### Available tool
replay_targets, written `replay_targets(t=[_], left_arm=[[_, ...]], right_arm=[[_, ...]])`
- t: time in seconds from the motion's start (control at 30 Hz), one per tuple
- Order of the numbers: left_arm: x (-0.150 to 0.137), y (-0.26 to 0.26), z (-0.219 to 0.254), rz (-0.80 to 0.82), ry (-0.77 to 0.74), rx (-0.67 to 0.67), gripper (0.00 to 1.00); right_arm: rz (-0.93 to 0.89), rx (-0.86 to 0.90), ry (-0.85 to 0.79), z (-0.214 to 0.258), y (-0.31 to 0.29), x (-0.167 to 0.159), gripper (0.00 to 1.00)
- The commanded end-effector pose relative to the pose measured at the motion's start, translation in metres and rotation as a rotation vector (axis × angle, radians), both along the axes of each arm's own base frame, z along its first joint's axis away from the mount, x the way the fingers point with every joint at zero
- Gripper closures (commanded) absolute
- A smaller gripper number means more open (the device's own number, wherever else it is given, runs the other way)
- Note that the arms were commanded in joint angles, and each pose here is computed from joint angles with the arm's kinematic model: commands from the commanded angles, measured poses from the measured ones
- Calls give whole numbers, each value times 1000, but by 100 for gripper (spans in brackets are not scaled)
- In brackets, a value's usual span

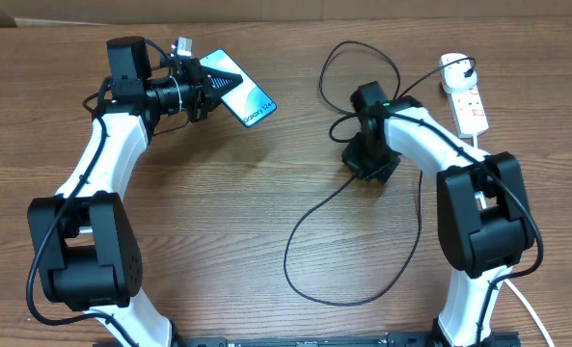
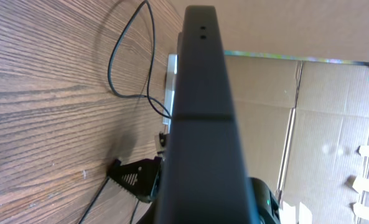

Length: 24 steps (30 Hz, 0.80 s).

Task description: Plug charger to phone and switch on socket

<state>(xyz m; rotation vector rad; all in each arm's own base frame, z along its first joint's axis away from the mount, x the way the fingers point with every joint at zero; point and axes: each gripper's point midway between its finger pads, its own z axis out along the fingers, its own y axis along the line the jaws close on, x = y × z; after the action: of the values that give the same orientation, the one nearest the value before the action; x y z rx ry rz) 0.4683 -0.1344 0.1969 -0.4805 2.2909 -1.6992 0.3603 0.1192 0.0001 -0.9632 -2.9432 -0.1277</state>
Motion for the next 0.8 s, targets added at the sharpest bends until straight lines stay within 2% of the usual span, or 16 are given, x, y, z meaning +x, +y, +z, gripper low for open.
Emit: replay_targets(t=[0.0,0.2,0.43,0.77], left_arm=[[-6,-4,21,-47,-62,-23,96],[-6,-4,21,-47,-62,-23,96],[-6,-4,21,-47,-62,-23,96],[-7,-4,21,-50,-62,-25,96]], right_arm=[[48,-48,48,-16,-30,-7,96],[82,-46,75,-16,-51,-10,96],[182,-3,22,-1,-56,-1,96],[406,368,-143,53,-26,2,96]])
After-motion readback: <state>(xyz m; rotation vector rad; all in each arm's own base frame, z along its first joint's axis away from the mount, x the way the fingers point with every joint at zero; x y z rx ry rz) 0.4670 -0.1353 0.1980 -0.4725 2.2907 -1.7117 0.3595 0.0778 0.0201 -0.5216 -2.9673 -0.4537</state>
